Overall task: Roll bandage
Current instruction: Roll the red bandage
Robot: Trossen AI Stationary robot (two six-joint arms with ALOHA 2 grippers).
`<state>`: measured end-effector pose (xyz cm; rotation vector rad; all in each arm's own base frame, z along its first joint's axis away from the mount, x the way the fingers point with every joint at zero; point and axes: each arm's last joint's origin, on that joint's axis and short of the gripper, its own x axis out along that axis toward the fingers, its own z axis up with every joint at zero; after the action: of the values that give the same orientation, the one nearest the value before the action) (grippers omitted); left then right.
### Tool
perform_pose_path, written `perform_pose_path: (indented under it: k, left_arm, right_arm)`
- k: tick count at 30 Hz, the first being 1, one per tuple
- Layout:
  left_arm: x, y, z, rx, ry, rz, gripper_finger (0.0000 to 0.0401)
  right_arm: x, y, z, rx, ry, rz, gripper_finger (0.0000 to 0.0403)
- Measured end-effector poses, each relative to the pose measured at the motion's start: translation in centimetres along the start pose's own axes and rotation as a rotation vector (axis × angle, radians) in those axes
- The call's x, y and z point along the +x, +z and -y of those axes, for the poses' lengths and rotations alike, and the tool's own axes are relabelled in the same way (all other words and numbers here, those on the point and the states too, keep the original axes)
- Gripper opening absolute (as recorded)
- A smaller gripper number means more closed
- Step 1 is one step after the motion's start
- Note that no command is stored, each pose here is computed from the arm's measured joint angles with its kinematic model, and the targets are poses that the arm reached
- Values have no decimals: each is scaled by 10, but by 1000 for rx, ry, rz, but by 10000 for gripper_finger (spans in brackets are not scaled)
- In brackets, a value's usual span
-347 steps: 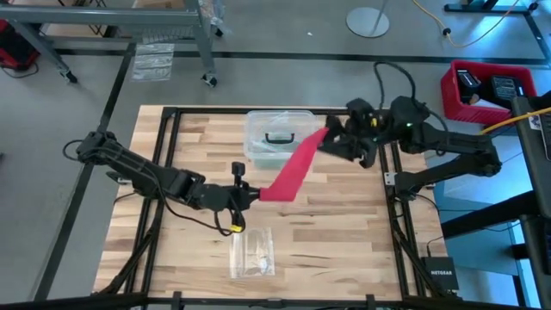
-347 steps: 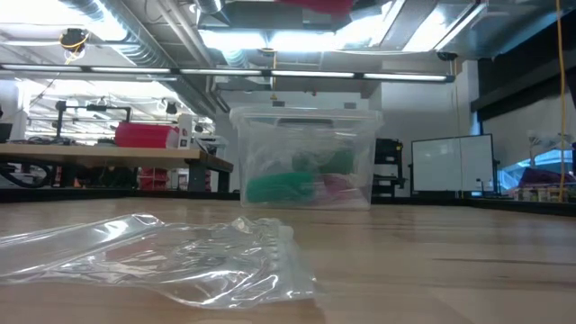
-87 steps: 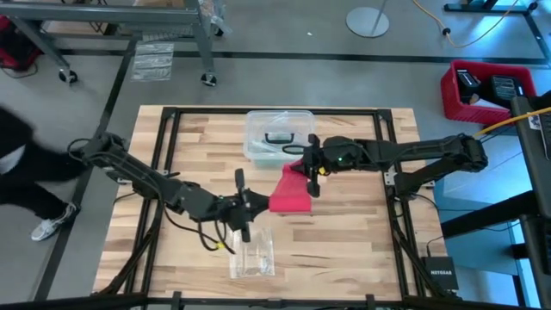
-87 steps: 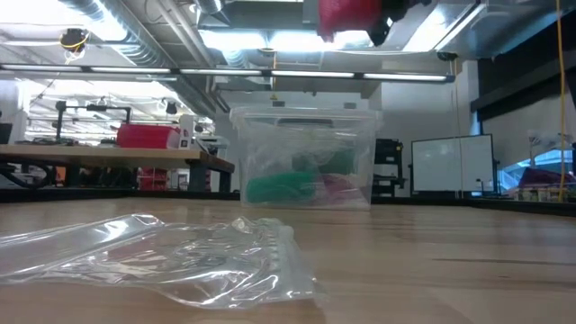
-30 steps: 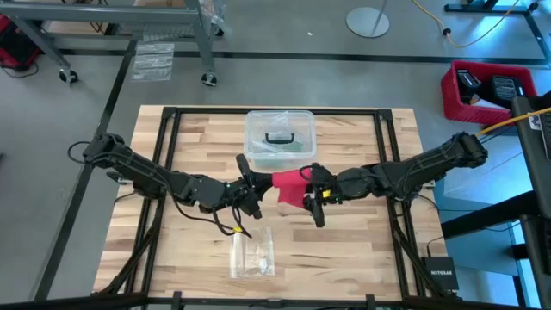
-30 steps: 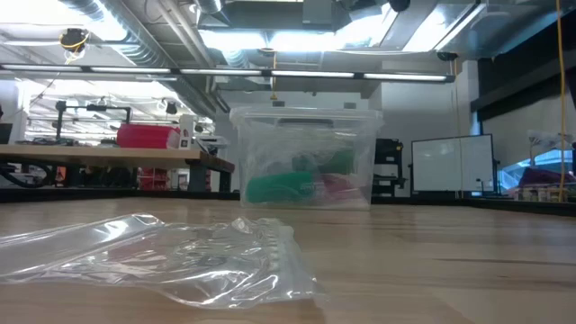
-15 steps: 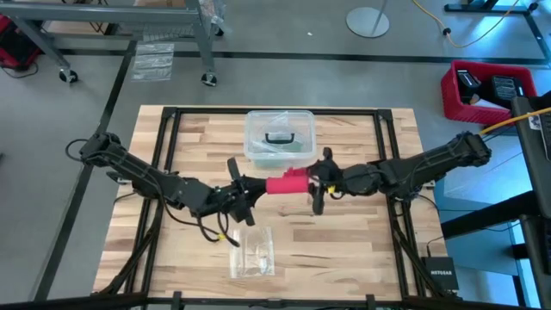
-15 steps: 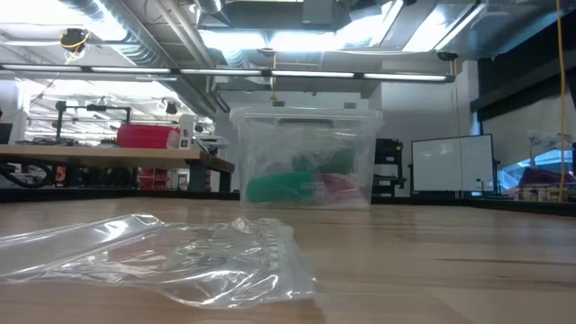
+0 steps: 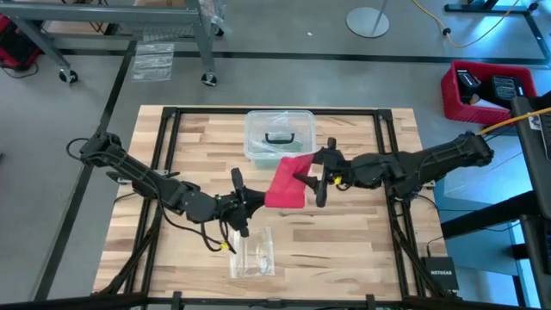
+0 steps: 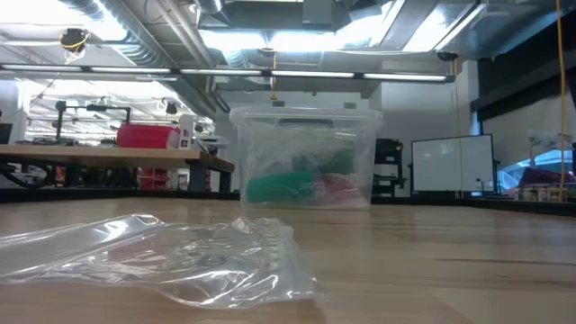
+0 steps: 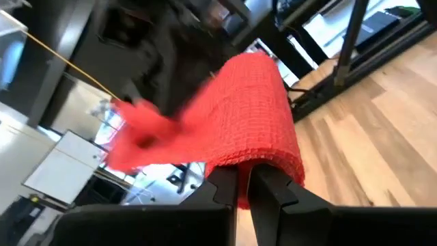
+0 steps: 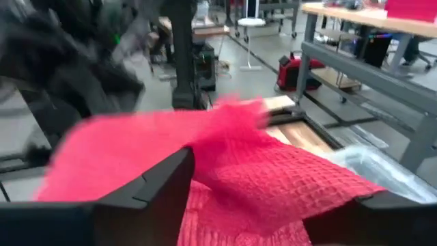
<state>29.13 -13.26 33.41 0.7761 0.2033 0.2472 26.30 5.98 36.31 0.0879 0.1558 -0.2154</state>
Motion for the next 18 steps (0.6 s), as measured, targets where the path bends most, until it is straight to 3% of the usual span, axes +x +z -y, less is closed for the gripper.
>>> perform_pose_path:
  k: [10, 12, 16, 18]
  left_arm:
    - [2, -9, 5, -26, -38, -66, 10]
    - [3, -9, 5, -33, -38, -70, 10]
    - [3, -10, 4, -43, -36, -71, 10]
    - [3, -10, 4, -43, -35, -72, 10]
  right_arm:
    - [-14, 11, 1, 113, 128, 11, 253]
    - [-16, 14, 1, 195, 173, 16, 253]
    - [-20, 24, 0, 496, 248, 65, 253]
    - [-21, 28, -1, 560, 280, 86, 253]
